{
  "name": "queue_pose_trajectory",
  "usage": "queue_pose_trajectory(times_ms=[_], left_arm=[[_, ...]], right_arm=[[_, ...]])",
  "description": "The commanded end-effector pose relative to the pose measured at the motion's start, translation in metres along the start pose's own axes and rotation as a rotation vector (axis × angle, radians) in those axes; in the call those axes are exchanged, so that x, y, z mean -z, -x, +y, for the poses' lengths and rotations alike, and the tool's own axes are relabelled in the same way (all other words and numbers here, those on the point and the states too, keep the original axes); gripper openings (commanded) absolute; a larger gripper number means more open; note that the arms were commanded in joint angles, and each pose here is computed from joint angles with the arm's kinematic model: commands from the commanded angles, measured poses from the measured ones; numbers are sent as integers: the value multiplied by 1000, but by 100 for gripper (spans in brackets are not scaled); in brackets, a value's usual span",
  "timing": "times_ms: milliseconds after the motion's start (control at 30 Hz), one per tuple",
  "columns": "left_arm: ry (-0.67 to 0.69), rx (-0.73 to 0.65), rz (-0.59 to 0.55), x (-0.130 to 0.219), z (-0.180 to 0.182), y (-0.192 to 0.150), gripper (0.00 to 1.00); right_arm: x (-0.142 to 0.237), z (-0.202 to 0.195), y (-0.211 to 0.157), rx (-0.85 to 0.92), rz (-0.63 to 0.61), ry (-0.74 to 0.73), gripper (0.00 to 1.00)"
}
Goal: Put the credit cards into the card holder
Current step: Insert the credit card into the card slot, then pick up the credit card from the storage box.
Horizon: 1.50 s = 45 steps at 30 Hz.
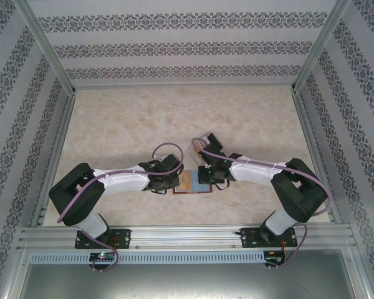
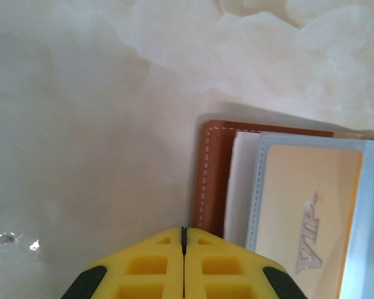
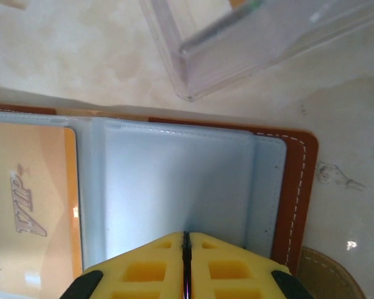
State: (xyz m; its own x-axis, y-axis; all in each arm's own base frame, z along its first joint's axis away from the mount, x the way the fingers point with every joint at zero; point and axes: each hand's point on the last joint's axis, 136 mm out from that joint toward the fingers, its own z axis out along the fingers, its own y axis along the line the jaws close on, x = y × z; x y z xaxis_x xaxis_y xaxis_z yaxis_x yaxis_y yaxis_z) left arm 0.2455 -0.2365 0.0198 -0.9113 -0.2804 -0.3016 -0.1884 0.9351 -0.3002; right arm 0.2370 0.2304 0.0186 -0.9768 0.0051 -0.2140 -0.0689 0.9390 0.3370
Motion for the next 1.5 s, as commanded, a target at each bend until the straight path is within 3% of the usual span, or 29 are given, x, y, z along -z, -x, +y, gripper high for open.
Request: queue_pose_trajectory(times_ms=[0,267,400,533,700,900,1100,1467], left_arm=[[48,-19,-5,1,8,3,7],[64,-50,-34,14,6,13,15],[69,-51,-92,34,4,28,25],[36,-31,-146,53,-3,48,34],[-151,36,-150,61,-35,82,48],[-347,123,-64,37,-81,118,58],[-372,172,12,4,-107,131,62],[-374,250,84,-39,-112,126,60]], right_arm=[[4,-37,-15,9,30,-158,11],[58,0,28,61,-137,-35,25],[93,-13,61,73,-226,-61,35],[111,-31,90,86,-246,-86,38],[108,-21,114,165,-172,-45,37],[91,-12,132,241,-103,-109,31],[75,-10,138,312,-62,-174,31],[60,-7,137,344,-36,-206,33]])
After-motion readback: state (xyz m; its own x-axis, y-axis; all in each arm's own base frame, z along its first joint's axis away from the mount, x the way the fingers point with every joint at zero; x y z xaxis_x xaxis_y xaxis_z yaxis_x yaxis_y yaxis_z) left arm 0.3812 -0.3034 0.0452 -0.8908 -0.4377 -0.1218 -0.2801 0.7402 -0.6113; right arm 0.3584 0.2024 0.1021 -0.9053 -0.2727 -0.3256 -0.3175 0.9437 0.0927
